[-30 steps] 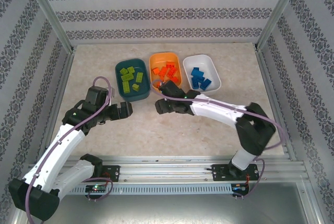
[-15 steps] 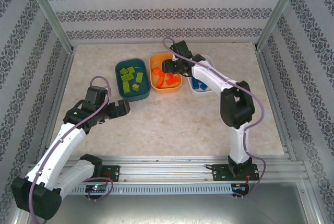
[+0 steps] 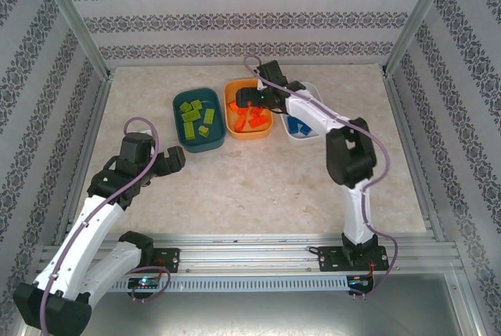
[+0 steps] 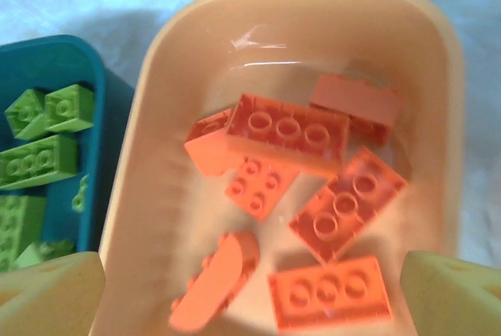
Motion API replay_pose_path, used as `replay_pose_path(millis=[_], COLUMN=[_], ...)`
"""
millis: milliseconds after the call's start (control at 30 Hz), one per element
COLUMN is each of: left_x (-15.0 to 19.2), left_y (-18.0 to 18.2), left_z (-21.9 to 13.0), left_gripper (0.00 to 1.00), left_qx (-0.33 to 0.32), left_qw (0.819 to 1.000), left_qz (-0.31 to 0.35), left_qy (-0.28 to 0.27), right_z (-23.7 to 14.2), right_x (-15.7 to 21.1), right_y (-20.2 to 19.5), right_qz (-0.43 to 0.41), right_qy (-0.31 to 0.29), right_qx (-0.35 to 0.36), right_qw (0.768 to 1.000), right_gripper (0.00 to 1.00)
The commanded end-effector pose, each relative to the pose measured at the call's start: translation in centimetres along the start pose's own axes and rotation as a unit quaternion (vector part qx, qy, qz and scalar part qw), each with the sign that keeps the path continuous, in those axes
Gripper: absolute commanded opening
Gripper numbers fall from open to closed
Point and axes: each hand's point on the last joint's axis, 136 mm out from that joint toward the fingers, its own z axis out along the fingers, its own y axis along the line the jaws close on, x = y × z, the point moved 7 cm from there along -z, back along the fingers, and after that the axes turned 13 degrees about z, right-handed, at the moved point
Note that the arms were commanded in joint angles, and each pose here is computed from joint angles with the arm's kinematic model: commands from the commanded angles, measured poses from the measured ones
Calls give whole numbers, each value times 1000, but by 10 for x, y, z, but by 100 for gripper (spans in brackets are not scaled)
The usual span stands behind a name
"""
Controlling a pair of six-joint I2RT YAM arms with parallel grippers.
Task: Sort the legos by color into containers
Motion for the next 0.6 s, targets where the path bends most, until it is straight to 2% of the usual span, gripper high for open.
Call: replay_pose_path(millis=[0,100,167,267,400,567], left_x=[-16,-23,-27,-32,-32,-21], left_y=[15,23,26,28,32,46], left_z=[2,9,17,28,47,74], left_gripper=[100,100,100,100,100,100], left_qx=[-66,-103,-110,-111,-109,-118], left_qw=[994,984,980,979,978,977], left_qz=[31,55,58,65,80,88], left_qy=[-84,-131,-156,-161,-161,-156], right_z=[-99,-156,-181,-200,-200,-180], right_x=[-31,-20,-7,19,61,87], right_y=[12,-27,-66,-120,-165,-201], right_qz=[11,21,18,14,-12,-45], right_qy=[-112,-155,-176,-172,-185,-274], right_qx=[-69,-78,-49,6,57,78], right_qw=[991,985,983,985,981,958], right_gripper=[97,97,98,98,98,98])
